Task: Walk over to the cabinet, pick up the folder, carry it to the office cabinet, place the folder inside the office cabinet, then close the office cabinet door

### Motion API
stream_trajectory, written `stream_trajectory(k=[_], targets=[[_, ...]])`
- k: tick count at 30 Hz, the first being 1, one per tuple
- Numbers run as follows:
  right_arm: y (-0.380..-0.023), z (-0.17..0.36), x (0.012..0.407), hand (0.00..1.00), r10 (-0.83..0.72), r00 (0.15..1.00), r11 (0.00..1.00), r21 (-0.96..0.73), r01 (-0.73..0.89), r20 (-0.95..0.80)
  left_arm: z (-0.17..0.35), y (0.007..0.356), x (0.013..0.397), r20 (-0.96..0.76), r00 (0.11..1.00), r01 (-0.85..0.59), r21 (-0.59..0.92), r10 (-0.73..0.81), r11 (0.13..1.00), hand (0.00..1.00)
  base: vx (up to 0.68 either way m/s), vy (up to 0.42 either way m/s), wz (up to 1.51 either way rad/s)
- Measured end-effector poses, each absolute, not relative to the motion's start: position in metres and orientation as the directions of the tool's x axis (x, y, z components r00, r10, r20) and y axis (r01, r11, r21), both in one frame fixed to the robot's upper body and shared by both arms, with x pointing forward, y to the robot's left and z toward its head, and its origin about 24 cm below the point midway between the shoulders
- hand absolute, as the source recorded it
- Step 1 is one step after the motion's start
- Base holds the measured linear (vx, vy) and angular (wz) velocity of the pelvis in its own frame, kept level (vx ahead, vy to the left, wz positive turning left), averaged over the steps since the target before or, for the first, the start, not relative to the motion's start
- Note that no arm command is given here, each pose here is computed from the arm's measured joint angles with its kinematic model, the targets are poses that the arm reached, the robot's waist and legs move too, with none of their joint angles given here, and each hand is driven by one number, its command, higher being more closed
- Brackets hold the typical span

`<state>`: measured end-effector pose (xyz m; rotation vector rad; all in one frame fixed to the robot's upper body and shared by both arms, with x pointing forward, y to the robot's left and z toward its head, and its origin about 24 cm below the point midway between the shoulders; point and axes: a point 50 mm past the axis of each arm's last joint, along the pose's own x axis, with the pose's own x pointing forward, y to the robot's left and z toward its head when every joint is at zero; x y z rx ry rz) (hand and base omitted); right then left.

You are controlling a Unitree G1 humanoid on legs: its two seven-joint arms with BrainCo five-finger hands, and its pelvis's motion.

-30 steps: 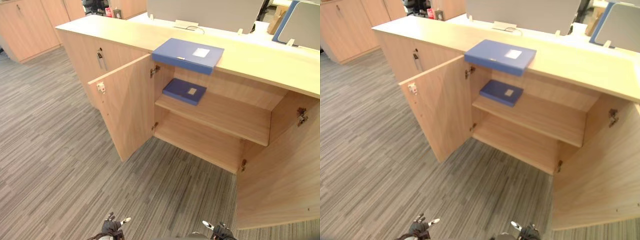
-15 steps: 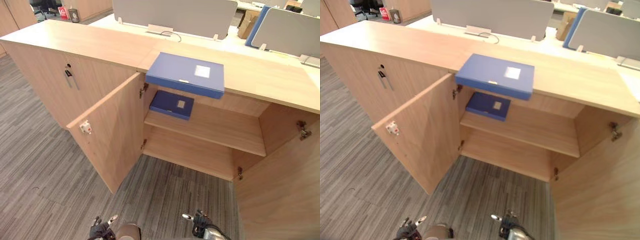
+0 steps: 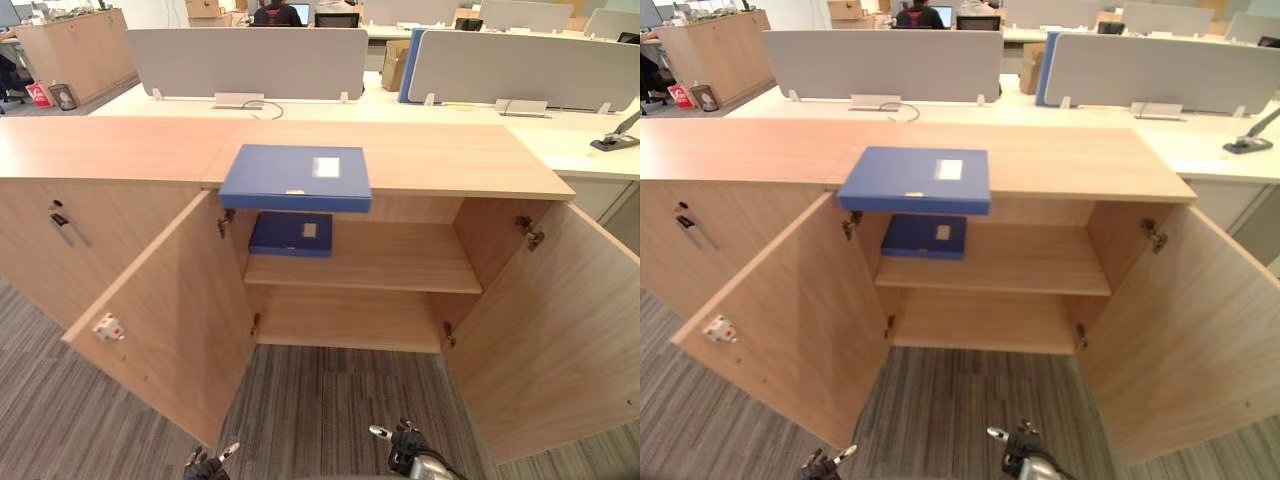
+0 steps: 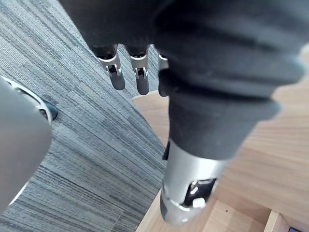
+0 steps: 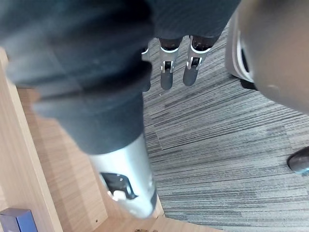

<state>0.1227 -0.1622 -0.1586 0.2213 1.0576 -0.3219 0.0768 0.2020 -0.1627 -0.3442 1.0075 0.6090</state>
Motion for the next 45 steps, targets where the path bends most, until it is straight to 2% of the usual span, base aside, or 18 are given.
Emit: stream_trajectory(k=[5,11,15,20,23,29,35,37,42,45], targets=[[-0.163,-0.156,0.13,0.0,-0.152,0.467,0.936,0.024,0.35,-0.871,-0.162,0.201,0.08,-0.863,0.403,-0.596,0.005,0.304,0.803,0.0,0.1,-0.123,0.1],[-0.164,-0.158,0.124,0.0,-0.156,0.454,0.926,0.031,0.377,-0.877,-0.162,0.202,0.078,-0.863,0.398,-0.62,-0.001,0.313,0.785,0.0,0.17,-0.034,0.24],[-0.164,-0.159,0.122,0.0,-0.16,0.446,0.904,0.051,0.424,-0.88,-0.158,0.207,0.087,-0.843,0.428,-0.613,-0.006,0.326,0.79,0.0,0.29,0.002,-0.12],[-0.175,-0.158,0.123,0.0,-0.197,0.435,0.886,0.03,0.463,-0.879,-0.151,0.21,0.103,-0.805,0.504,-0.53,-0.003,0.313,0.848,0.0,0.29,0.128,-0.28],[-0.183,-0.157,0.129,0.0,-0.221,0.425,0.865,0.025,0.501,-0.878,-0.149,0.204,0.106,-0.797,0.527,-0.605,-0.107,0.296,0.789,0.0,0.34,0.327,-0.21],[-0.163,-0.154,0.143,0.0,-0.16,0.47,0.897,0.072,0.437,-0.868,-0.149,0.202,0.105,-0.796,0.536,-0.672,-0.198,0.283,0.714,0.0,0.19,0.089,0.02],[-0.154,-0.157,0.131,0.0,-0.129,0.461,0.916,0.073,0.395,-0.878,-0.133,0.19,0.122,-0.717,0.656,-0.642,-0.366,0.235,0.674,0.0,0.07,-0.062,-0.02],[-0.158,-0.158,0.128,0.0,-0.133,0.459,0.925,0.056,0.375,-0.879,-0.126,0.183,0.129,-0.686,0.698,-0.603,-0.407,0.207,0.686,0.0,0.01,-0.08,-0.08],[-0.162,-0.159,0.122,0.0,-0.139,0.441,0.927,0.041,0.373,-0.887,-0.088,0.15,0.154,-0.522,0.851,-0.382,-0.53,0.064,0.757,0.0,-0.02,-0.023,0.05],[-0.16,-0.159,0.122,0.0,-0.125,0.441,0.942,0.033,0.334,-0.889,-0.069,0.152,0.157,-0.437,0.899,-0.293,-0.553,0.028,0.78,0.0,-0.05,0.045,0.02]])
